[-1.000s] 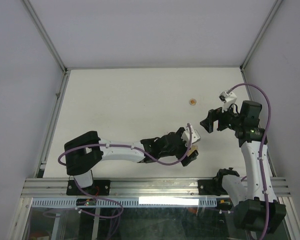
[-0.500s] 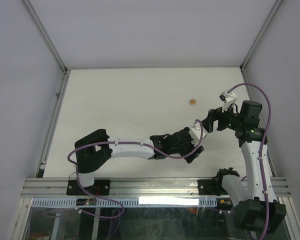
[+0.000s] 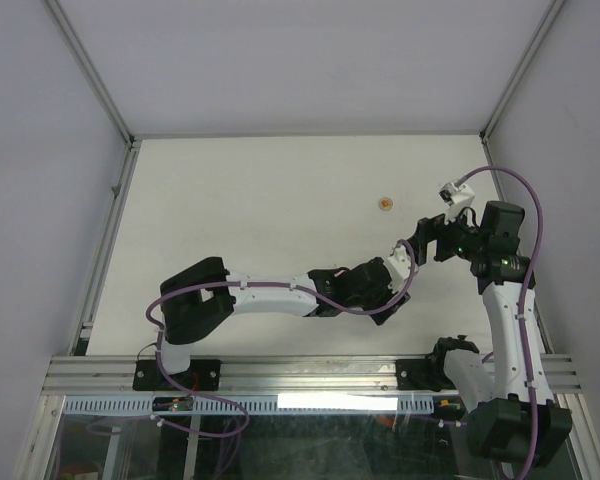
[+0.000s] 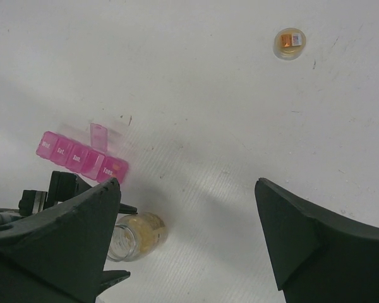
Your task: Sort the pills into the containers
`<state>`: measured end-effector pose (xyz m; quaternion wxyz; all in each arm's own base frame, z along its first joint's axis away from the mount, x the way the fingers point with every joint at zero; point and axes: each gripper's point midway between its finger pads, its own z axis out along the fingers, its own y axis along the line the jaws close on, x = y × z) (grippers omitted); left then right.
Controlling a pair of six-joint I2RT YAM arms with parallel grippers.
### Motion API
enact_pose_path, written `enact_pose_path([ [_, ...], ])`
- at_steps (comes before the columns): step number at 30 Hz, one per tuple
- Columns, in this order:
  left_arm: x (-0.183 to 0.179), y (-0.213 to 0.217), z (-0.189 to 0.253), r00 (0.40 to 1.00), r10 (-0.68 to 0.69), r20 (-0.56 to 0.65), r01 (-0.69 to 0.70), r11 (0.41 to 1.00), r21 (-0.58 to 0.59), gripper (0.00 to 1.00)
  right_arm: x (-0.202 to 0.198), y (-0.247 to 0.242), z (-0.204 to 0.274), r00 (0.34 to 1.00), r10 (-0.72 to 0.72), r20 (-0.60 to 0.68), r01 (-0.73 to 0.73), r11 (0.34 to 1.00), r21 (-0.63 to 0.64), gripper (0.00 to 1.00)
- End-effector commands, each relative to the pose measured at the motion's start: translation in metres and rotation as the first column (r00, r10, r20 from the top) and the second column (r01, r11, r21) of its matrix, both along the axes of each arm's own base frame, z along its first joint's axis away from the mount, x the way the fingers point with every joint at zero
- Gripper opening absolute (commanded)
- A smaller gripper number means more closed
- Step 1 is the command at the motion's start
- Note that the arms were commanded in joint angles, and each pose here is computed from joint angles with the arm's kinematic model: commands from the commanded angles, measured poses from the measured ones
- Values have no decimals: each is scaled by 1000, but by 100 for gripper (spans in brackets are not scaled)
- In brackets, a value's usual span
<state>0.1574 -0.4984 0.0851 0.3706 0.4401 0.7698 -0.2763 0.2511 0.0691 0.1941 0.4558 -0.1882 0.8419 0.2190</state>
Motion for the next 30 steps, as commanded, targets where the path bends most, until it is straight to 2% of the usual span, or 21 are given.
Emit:
enact_pose_path([
  [1,-1,-15,22,1000,6,3,-6,999,-51,63,4,2,11,999,7,44,-8,1000,19,90],
  [4,-1,-15,22,1000,6,2,-6,999,-49,50,4,3,10,999,12,42,-12,1000,21,90],
  [8,-1,-16,26,1000,6,0,-6,998,-59,25,3,3,11,999,18,41,-19,1000,21,90],
  [11,-2,-14,31,1000,8,-5,-8,997,-72,15,2,5,11,999,28,43,-29,999,21,90],
  [18,-7,9,66,999,32,-38,-40,971,-234,5,-1,5,17,995,53,80,-53,999,-3,91],
  [23,-5,45,101,994,59,-97,-95,902,-421,1,-13,22,31,973,188,137,-191,981,14,91],
  [26,-1,71,127,990,76,-121,-129,838,-530,1,-28,39,47,923,329,201,-340,940,23,90],
  [30,9,100,145,982,110,-154,-183,767,-615,1,-61,62,71,786,520,335,-555,832,10,89],
])
